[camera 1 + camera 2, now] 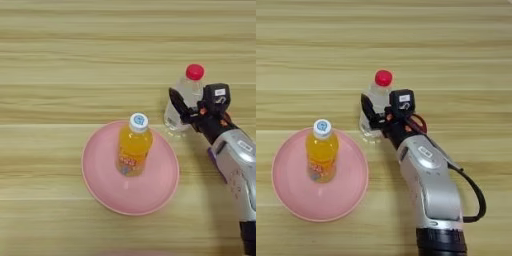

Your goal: Move the objects on the table

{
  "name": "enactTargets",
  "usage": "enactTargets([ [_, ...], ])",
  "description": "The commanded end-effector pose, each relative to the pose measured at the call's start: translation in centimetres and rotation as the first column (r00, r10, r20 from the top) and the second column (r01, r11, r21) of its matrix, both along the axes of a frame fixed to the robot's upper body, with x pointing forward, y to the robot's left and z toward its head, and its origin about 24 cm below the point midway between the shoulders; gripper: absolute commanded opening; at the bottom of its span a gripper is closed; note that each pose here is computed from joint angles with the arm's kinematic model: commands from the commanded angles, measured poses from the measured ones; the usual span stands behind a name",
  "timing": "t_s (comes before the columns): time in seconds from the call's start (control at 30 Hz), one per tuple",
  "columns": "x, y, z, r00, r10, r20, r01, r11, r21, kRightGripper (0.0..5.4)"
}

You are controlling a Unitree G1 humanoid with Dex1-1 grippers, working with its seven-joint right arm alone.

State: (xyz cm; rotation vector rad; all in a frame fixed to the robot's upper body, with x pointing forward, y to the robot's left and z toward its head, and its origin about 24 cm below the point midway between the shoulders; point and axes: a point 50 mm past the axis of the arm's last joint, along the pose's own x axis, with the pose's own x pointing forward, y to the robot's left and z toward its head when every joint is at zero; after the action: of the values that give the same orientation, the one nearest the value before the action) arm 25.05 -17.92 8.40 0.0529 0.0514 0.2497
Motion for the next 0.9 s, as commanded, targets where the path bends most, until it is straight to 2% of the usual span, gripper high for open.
enactTargets([
  [0.03, 0.1, 0.5, 3.3, 0.988, 0.022, 0.152, -0.022, 1.000, -0.008, 3.24],
  [0.6, -0.1, 0.2, 1.3, 0.995, 0.002, 0.096, 0.001, 0.999, -0.038, 3.23],
  [0.67, -0.1, 0.2, 1.3, 0.995, -0.003, 0.095, 0.007, 0.999, -0.042, 3.77],
  [0.9, -0.1, 0.1, 1.3, 0.995, -0.011, 0.098, 0.016, 0.999, -0.045, 4.81],
])
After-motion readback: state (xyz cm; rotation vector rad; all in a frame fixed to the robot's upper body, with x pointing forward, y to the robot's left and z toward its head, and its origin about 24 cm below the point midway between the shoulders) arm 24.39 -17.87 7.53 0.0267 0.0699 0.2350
